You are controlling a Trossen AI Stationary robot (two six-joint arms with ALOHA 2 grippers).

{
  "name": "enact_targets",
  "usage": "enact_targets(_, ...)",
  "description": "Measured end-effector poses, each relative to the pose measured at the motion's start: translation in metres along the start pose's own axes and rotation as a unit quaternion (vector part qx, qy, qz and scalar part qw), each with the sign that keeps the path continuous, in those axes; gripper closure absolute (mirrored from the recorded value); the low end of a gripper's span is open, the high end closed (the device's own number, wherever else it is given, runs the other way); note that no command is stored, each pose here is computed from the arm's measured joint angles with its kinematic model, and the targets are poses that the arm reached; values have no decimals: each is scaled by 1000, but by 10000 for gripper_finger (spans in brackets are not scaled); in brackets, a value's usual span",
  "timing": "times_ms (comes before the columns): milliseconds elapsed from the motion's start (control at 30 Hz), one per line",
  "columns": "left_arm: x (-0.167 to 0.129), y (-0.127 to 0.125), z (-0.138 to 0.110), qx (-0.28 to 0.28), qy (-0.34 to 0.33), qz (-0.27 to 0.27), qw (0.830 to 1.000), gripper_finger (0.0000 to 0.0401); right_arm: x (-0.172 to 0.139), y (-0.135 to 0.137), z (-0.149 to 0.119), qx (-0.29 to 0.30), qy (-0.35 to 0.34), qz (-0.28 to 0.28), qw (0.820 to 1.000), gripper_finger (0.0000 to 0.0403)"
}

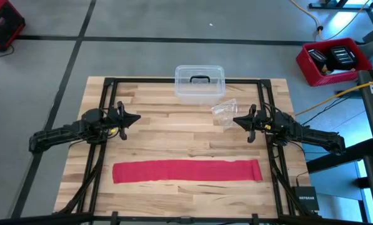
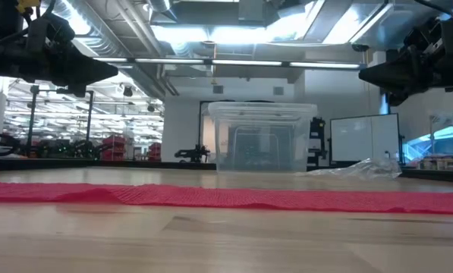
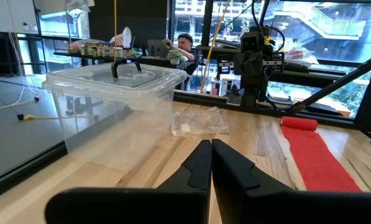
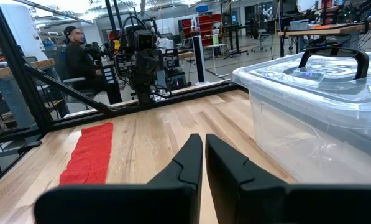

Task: Roll bandage

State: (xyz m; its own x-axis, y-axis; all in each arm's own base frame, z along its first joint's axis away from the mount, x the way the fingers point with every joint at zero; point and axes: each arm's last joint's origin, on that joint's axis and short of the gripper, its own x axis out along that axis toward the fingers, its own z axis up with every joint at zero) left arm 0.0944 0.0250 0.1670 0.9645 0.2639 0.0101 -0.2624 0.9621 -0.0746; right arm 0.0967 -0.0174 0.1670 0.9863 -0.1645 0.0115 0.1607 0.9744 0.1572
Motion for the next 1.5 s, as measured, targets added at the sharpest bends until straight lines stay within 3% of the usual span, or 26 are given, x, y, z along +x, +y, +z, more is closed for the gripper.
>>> enact_targets(933,0,0,1,-1,-8,0,1000,397,0,0,0,0,0,0,1000,378)
enact_targets(1033,-1,-1,12,-72,-61,-9,995,397,0,0,0,0,0,0,1000,378)
enact_targets(1167,-3,-2,25,-201,-128,-33,971,397,0,0,0,0,0,0,1000,378)
enact_targets(1500,-4,0,27,-227,-148,-3,963,397,0,0,3,0,-20,-11,1000,378)
